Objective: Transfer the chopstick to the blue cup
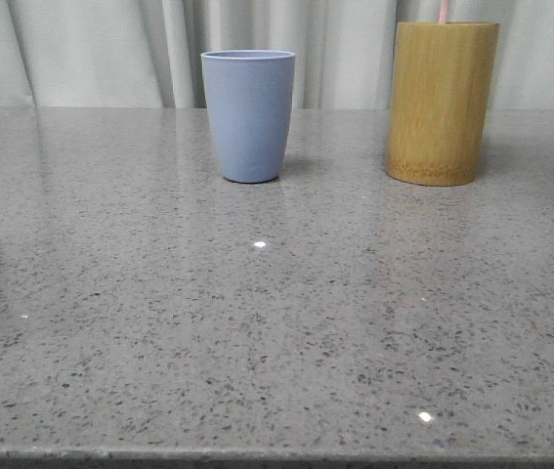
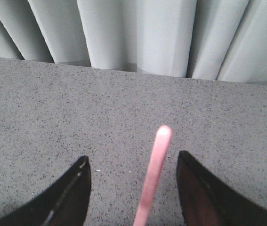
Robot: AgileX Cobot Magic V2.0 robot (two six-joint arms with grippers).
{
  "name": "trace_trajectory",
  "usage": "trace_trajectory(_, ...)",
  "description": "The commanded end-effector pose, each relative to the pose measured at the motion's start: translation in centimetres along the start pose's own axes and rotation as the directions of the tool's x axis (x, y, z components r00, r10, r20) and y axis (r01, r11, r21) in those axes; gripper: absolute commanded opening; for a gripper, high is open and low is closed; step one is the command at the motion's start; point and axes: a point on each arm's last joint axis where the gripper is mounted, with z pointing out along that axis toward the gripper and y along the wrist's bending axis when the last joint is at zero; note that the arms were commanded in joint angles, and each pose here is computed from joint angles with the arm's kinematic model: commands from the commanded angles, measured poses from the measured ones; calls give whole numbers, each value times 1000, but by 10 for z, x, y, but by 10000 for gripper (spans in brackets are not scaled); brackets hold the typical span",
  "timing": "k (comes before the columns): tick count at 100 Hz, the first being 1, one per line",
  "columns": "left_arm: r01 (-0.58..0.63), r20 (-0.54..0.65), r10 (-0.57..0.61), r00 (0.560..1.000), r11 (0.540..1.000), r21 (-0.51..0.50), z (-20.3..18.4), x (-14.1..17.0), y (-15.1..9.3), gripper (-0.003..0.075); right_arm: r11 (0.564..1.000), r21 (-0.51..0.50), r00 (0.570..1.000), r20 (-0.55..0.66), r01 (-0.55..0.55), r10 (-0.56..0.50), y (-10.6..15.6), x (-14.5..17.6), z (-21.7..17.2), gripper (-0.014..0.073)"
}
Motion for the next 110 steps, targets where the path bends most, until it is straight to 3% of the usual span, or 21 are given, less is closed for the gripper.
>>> trace_trajectory(1, 6, 107, -7, 994, 1000, 7, -6, -13, 0, 303, 1000, -20, 989, 147, 3, 0, 3, -25, -19, 424)
trace_trajectory(39, 1, 107, -2, 994, 1000, 4, -6, -13, 1, 303, 1000, -19, 989, 148, 2, 1, 2, -21, -3, 403)
trace_trajectory(93, -3, 108, 3, 994, 1000, -1, -6, -14, 1, 303, 1000, -17, 990, 140, 2, 1, 1, -19, 1, -63)
trace_trajectory(110, -3, 108, 3, 994, 1000, -1, -6, -14, 1, 303, 1000, -24, 983, 184, 3, 2, 2, -26, -9, -69)
